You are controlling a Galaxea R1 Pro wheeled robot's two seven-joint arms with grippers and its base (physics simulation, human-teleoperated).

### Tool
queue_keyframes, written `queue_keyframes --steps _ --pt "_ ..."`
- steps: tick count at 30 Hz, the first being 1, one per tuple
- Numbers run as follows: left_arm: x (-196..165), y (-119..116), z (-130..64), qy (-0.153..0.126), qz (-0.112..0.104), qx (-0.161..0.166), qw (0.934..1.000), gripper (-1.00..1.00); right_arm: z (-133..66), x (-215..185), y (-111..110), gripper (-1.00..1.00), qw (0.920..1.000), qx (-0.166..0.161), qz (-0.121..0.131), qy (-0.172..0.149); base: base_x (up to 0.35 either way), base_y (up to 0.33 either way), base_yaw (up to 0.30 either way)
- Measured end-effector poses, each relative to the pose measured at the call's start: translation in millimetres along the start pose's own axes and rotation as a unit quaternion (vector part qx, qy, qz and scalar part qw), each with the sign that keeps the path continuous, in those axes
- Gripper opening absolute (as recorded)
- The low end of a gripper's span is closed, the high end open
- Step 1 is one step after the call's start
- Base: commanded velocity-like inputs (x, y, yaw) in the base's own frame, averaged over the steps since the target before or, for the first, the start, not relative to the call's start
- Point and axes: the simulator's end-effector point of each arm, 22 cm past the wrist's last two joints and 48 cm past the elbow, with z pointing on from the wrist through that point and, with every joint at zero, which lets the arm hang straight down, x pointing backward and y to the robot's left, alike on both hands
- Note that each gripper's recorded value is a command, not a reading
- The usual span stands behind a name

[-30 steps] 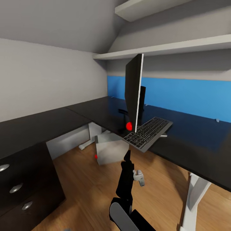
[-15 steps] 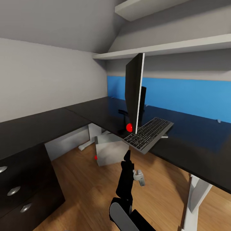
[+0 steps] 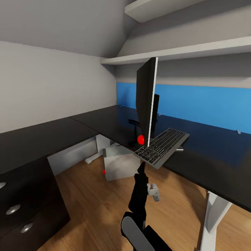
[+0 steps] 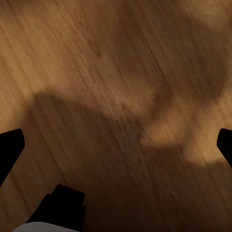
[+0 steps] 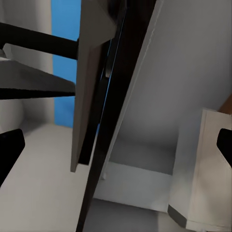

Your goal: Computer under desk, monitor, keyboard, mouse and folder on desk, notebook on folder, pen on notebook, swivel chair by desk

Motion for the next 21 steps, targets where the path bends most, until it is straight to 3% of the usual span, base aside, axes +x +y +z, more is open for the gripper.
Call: queue_keyframes --steps 16,21 --pt "0.0 -0.2 0.0 0.000 0.000 0.000 1.0000 1.00 5.0 -7.2 -1.2 1.00 0.9999 0.004 0.003 -0.010 0.000 0.000 0.000" --pt "-5.7 -1.6 -6.9 0.000 0.000 0.000 1.0000 1.00 7.5 -8.6 7.1 1.00 0.9999 0.004 0.003 -0.010 0.000 0.000 0.000"
